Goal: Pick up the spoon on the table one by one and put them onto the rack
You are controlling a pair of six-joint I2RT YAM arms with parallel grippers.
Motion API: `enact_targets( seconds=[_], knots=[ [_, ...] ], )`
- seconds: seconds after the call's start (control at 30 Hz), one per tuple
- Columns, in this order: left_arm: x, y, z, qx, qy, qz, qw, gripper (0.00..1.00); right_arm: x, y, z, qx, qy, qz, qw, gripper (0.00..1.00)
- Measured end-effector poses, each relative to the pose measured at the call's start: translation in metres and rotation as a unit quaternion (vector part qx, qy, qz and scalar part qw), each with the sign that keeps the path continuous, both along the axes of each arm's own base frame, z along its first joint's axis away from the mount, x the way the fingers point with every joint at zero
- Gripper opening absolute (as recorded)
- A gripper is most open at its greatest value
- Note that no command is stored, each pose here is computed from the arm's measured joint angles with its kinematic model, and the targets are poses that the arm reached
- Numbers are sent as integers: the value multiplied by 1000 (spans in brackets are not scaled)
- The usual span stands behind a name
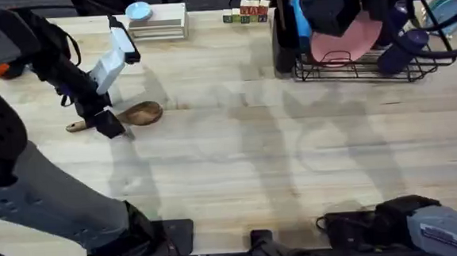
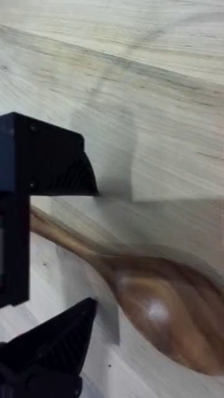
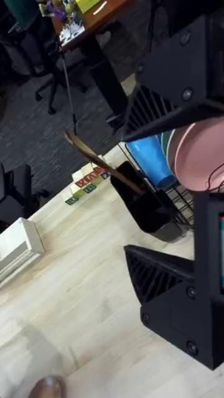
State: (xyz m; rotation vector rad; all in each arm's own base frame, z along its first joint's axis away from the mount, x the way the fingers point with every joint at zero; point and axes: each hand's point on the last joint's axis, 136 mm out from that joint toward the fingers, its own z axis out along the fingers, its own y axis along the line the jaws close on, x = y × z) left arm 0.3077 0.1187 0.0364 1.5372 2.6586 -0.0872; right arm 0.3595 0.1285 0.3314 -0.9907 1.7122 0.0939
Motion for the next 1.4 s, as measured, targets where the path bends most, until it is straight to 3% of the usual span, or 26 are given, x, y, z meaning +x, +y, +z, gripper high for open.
enact_targets(
  seconds=[0.5,0.53,0.57,0.83,0.97,1.0,1.07,1.3,1.4],
  knots=[
    [-2,0,1,0,4,0,1000,982,0,0,0,0,0,0,1000,993],
    [-1,1,1,2,2,-1,1000,816,0,0,0,0,0,0,1000,993],
    [-1,1,1,1,2,-1,1000,758,0,0,0,0,0,0,1000,993],
    [-1,0,0,1,2,-2,1000,470,0,0,0,0,0,0,1000,993],
    [0,-1,1,-2,1,-2,1000,440,0,0,0,0,0,0,1000,993],
    [-1,-2,1,-6,2,-1,1000,268,0,0,0,0,0,0,1000,993],
    [-2,-3,1,-9,3,-3,1000,89,0,0,0,0,0,0,1000,993],
    [-4,-6,1,-17,6,-3,1000,48,0,0,0,0,0,0,1000,993],
    [0,-14,2,-38,-3,-1,999,43,0,0,0,0,0,0,1000,993]
  ],
)
